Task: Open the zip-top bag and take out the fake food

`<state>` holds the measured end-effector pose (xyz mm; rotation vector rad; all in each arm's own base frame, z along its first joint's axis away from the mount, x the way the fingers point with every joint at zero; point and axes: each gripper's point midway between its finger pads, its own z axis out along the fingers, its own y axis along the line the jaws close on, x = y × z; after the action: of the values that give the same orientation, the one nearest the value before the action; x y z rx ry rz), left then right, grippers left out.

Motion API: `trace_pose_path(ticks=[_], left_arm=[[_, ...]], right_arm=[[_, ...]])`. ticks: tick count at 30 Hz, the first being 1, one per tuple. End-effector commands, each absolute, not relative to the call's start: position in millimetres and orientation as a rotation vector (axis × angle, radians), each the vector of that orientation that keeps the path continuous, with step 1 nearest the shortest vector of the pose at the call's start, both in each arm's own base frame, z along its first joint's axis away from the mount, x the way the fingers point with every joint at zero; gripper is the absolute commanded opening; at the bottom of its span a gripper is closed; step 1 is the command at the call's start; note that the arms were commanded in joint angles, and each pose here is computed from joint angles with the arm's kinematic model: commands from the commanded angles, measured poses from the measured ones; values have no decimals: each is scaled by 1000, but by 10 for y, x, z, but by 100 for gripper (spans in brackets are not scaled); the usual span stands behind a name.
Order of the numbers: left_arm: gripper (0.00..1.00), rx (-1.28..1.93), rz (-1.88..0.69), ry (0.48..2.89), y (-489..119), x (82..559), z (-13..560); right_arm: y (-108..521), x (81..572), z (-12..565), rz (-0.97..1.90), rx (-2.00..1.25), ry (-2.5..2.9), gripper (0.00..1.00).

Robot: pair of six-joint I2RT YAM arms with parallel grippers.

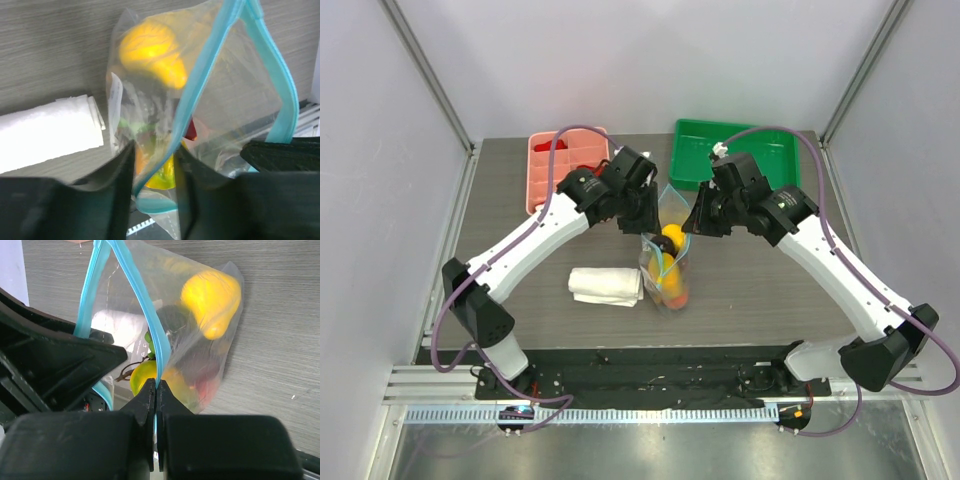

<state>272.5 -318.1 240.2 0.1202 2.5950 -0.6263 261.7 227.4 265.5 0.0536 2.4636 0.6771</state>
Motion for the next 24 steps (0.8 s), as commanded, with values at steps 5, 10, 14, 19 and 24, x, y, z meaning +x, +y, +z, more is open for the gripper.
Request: trace_pose_path(ticks=[5,10,14,19,24], left_arm=[[0,193,-552,2553,-3061,2817,2486],[0,237,-870,2422,-3319,2706,2851],[0,205,-1038,2385,-3494,2663,2961],[0,194,-1037,2395,-3527,2709,2895],[0,198,-1047,2390,-3568,2732,2914]], right_arm=[[2236,2610,2774,689,45,2392,1],[1944,2642,2769,470,40,2417,46],[1703,2593,3032,334,28,2415,56],[2038,2626,3414,546,-15,2361,46],[2398,2611,3163,721,-28,2413,31]])
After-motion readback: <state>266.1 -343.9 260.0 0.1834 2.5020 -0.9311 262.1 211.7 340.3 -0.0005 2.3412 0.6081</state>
